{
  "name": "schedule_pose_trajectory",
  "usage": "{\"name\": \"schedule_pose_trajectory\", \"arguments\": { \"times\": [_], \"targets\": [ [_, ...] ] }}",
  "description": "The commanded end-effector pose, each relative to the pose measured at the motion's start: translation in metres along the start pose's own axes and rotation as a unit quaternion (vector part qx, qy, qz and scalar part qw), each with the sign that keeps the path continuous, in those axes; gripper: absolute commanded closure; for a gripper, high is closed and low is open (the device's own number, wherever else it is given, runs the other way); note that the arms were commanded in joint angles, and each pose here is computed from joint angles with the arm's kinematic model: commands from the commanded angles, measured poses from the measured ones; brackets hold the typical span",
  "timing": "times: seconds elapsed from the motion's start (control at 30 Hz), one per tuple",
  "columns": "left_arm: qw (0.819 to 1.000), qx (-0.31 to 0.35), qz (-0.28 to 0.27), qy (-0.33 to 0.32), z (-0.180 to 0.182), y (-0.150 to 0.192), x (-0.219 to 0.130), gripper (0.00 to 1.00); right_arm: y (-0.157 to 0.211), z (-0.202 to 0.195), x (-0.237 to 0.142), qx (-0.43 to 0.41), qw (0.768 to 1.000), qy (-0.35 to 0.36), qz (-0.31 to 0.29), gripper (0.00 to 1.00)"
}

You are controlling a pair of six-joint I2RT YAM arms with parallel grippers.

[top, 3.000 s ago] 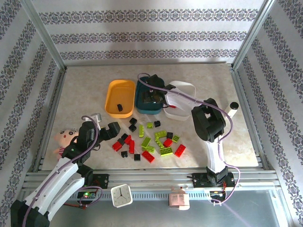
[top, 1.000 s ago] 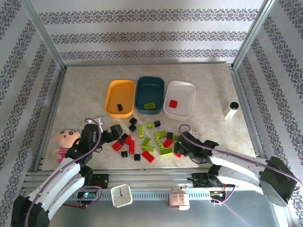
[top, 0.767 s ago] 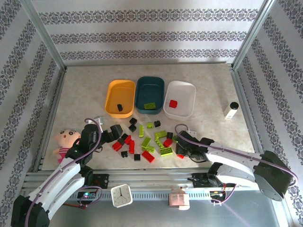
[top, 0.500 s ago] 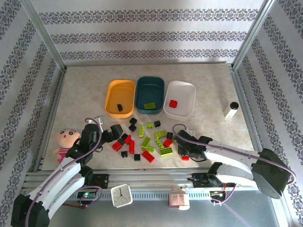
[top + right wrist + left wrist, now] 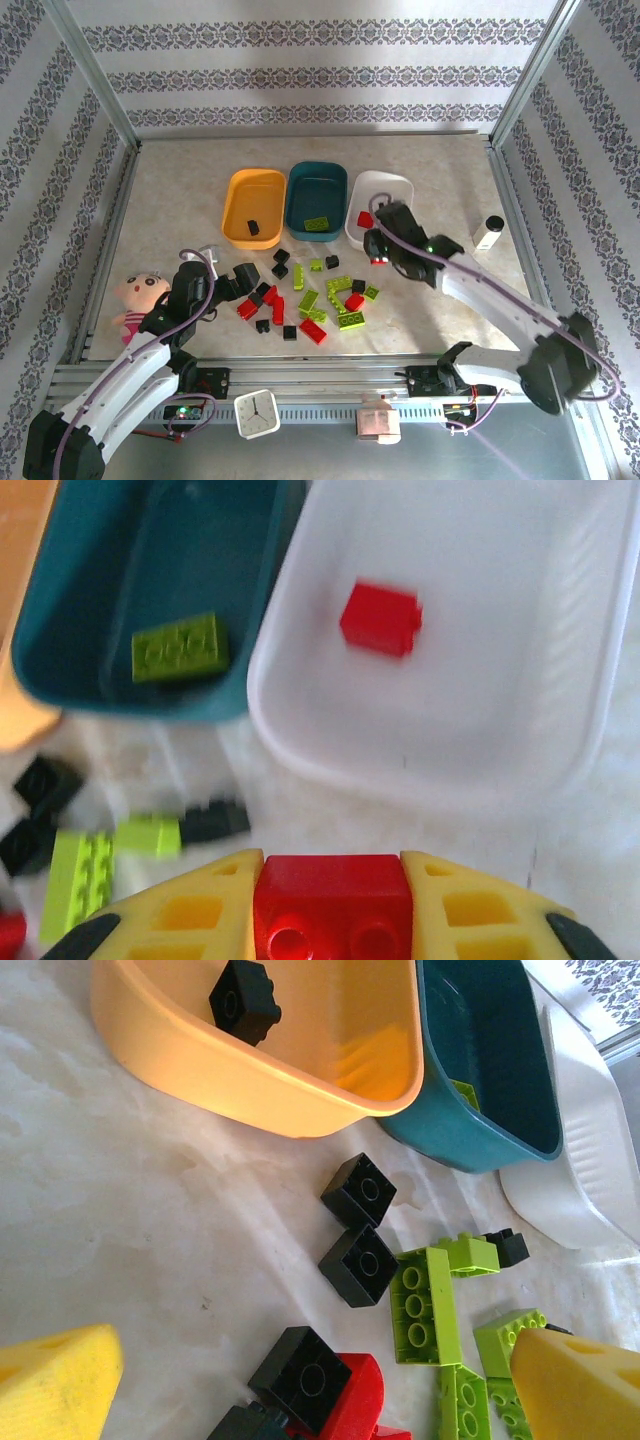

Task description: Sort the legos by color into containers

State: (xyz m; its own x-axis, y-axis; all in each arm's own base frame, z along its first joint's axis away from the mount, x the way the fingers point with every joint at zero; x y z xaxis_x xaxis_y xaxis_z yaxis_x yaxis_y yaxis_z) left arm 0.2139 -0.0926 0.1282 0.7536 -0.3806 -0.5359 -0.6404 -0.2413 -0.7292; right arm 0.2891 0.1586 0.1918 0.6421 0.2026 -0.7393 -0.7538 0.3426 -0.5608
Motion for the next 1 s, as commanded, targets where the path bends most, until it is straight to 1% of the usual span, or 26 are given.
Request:
{"name": "schedule_pose_trajectory", "arguments": {
  "times": [0.0, 0.17, 0.3, 0.37, 0.43, 0.47, 0.5, 0.57, 0.67, 0.73, 0.8, 0.9, 0.97],
  "targets": [
    [1.000, 0.008, -0.001, 0.009, -0.008, -0.009, -0.006, 0.00, -0.034, 0.005, 0.033, -0.042, 0.998, 0.031, -0.028, 0.76],
    [1.000, 0.010, 0.002, 0.004, -0.007, -0.009, -0.009, 0.00, -0.058, -0.012, 0.084, -0.039, 0.995, 0.092, -0.014, 0.76],
    [1.000, 0.011, 0.007, -0.004, -0.005, -0.008, -0.011, 0.01, -0.065, -0.027, 0.108, -0.029, 0.992, 0.124, -0.006, 0.74],
    [1.000, 0.011, 0.008, -0.008, -0.004, -0.007, -0.011, 0.00, -0.066, -0.034, 0.115, -0.021, 0.991, 0.133, 0.001, 0.70],
    [1.000, 0.011, 0.007, -0.010, -0.003, -0.008, -0.011, 0.00, -0.064, -0.037, 0.121, -0.017, 0.991, 0.134, 0.010, 0.60],
    [1.000, 0.011, 0.006, -0.012, -0.003, -0.008, -0.011, 0.01, -0.064, -0.037, 0.122, -0.017, 0.991, 0.134, 0.011, 0.52],
    [1.000, 0.011, 0.007, -0.013, -0.003, -0.008, -0.010, 0.00, -0.065, -0.036, 0.122, -0.017, 0.991, 0.133, 0.010, 0.46],
    [1.000, 0.015, 0.008, -0.013, -0.003, -0.009, -0.011, 0.00, -0.068, -0.032, 0.116, -0.015, 0.992, 0.123, 0.005, 0.38],
    [1.000, 0.023, 0.016, -0.014, -0.005, -0.010, -0.009, 0.00, -0.070, -0.023, 0.101, -0.009, 0.995, 0.096, -0.006, 0.32],
    [0.999, 0.032, 0.029, -0.013, -0.006, -0.009, -0.007, 0.01, -0.067, -0.014, 0.089, -0.008, 0.997, 0.073, -0.012, 0.30],
    [0.998, 0.040, 0.052, -0.023, -0.004, -0.006, -0.005, 0.07, -0.059, -0.005, 0.077, -0.013, 0.999, 0.050, -0.015, 0.28],
    [0.994, 0.053, 0.089, -0.041, -0.001, 0.001, 0.002, 0.11, -0.041, 0.004, 0.066, -0.023, 0.999, 0.028, -0.015, 0.28],
    [0.990, 0.073, 0.110, -0.050, -0.002, 0.005, 0.009, 0.13, -0.029, 0.006, 0.061, -0.027, 0.999, 0.018, -0.011, 0.28]
  ]
}}
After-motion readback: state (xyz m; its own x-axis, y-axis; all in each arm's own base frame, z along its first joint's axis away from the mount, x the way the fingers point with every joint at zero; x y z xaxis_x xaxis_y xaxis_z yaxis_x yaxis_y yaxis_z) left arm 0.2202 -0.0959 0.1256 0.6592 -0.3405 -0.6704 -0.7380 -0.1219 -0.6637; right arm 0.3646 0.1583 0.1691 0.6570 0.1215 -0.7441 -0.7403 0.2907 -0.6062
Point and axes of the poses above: each hand's point on the last joint's axis, 136 mm out from that joint toward the fingers, its own x axis out along the fingers, its own z axis along the line the jaws close on, y = z × x, the point moved 4 cm from there along -x, back along the fingers, and after that the axes turned 14 degrees about x, right-handed, at the moved point
